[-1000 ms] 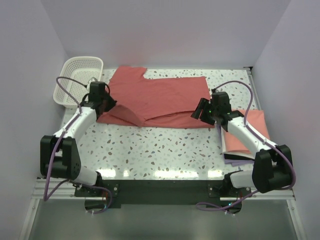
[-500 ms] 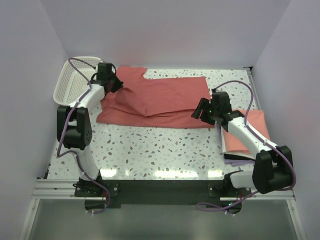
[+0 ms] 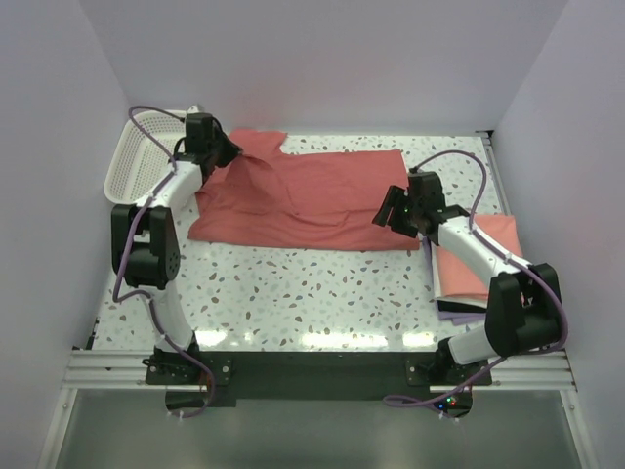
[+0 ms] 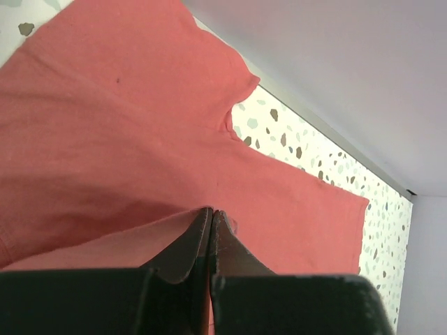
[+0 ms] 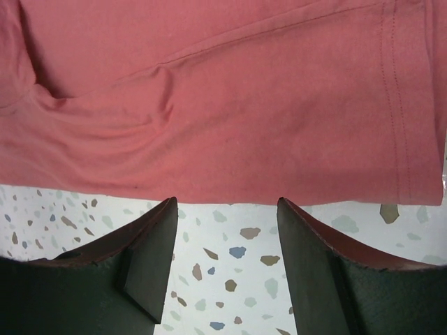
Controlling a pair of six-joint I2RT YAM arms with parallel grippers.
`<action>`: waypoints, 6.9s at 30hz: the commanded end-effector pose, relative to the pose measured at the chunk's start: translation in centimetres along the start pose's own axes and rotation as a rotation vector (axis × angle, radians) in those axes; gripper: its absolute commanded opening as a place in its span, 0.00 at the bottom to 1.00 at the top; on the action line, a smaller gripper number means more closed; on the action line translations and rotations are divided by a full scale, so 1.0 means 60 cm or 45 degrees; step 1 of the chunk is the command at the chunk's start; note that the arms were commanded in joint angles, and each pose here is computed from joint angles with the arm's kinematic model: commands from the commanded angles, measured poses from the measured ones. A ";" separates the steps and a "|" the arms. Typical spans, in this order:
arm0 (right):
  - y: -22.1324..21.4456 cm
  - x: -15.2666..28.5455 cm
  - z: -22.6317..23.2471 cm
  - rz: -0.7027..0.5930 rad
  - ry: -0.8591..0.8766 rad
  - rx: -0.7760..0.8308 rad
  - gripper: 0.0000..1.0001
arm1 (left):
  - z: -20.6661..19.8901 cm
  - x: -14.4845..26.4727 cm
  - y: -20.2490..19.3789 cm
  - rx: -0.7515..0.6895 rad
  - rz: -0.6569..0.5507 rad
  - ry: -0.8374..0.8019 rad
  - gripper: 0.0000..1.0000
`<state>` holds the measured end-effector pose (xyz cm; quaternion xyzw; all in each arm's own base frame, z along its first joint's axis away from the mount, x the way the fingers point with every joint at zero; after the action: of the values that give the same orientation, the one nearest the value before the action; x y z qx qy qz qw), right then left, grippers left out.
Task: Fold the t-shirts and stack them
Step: Fold the tshirt
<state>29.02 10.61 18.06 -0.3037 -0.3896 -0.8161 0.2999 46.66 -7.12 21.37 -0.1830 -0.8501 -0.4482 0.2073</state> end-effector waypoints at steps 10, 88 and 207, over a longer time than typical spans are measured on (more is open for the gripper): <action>0.028 -0.023 0.008 -0.101 -0.025 0.019 0.62 | 0.001 -0.022 0.035 0.003 -0.101 -0.076 0.00; -0.113 0.084 -0.066 0.044 0.091 -0.068 0.61 | 0.265 0.321 -0.249 0.200 0.091 0.683 0.23; -0.145 -0.130 0.098 0.143 -0.200 0.582 0.34 | 0.221 0.257 -0.319 0.010 0.408 0.408 0.21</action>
<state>29.12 21.65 10.72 -0.3284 -0.5734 -0.6488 0.3773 21.63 -4.28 9.91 -0.2348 -0.7736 -0.4192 0.4130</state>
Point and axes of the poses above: each gripper's point midway between its finger pads, its own x axis back along the fingers, its own z axis along the line the jaws close on, y = z × x, the point moved 10 cm from there along x, back along the fingers, and after that the axes turned 10 degrees about -x, right-handed, at the moved point
